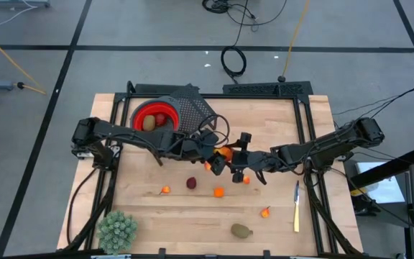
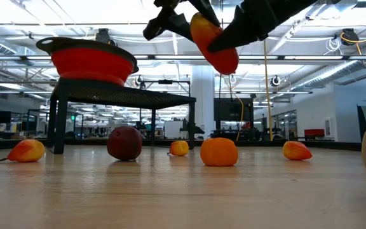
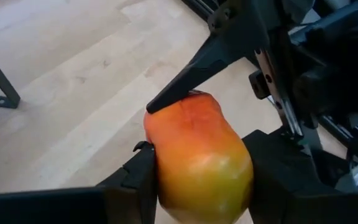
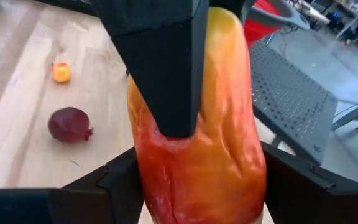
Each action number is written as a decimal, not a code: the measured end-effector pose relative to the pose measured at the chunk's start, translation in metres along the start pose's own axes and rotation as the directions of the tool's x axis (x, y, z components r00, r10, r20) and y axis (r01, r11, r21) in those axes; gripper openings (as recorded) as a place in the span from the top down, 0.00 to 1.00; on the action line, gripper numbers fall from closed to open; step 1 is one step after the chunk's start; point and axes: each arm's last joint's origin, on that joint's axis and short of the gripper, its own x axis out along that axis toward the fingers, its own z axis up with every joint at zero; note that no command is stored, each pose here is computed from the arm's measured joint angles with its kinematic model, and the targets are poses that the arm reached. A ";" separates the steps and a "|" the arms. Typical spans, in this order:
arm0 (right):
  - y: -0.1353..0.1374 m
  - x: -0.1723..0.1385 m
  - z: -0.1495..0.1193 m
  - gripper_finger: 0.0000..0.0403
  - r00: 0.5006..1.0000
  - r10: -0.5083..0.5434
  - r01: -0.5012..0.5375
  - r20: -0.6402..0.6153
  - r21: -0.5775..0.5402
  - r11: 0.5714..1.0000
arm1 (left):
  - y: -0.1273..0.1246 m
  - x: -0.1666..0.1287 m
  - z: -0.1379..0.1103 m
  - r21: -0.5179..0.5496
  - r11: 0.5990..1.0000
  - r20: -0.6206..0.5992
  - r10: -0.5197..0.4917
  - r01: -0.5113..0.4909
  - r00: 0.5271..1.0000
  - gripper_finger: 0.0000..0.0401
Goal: Pick & Place Fruit
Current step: Put the mango into the red strainer bowl on the shelf
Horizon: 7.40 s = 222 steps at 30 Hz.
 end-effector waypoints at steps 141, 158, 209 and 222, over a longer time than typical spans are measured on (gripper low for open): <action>-0.038 -0.119 -0.148 1.00 0.812 0.411 -0.559 0.416 0.347 0.753 | -0.047 -0.231 0.025 -0.079 0.902 0.734 -0.236 0.425 0.636 0.56; -0.038 -0.119 -0.148 1.00 0.811 0.411 -0.559 0.416 0.347 0.753 | -0.021 -0.204 0.010 -0.182 0.983 0.669 0.126 -0.004 0.733 0.56; -0.038 -0.119 -0.147 1.00 0.812 0.410 -0.558 0.416 0.347 0.754 | 0.113 -0.190 0.017 -0.176 0.834 -0.041 0.525 -0.523 0.850 0.56; -0.038 -0.119 -0.147 1.00 0.812 0.410 -0.558 0.416 0.347 0.753 | 0.142 -0.201 0.034 -0.156 0.875 -0.115 0.445 -0.458 0.888 0.56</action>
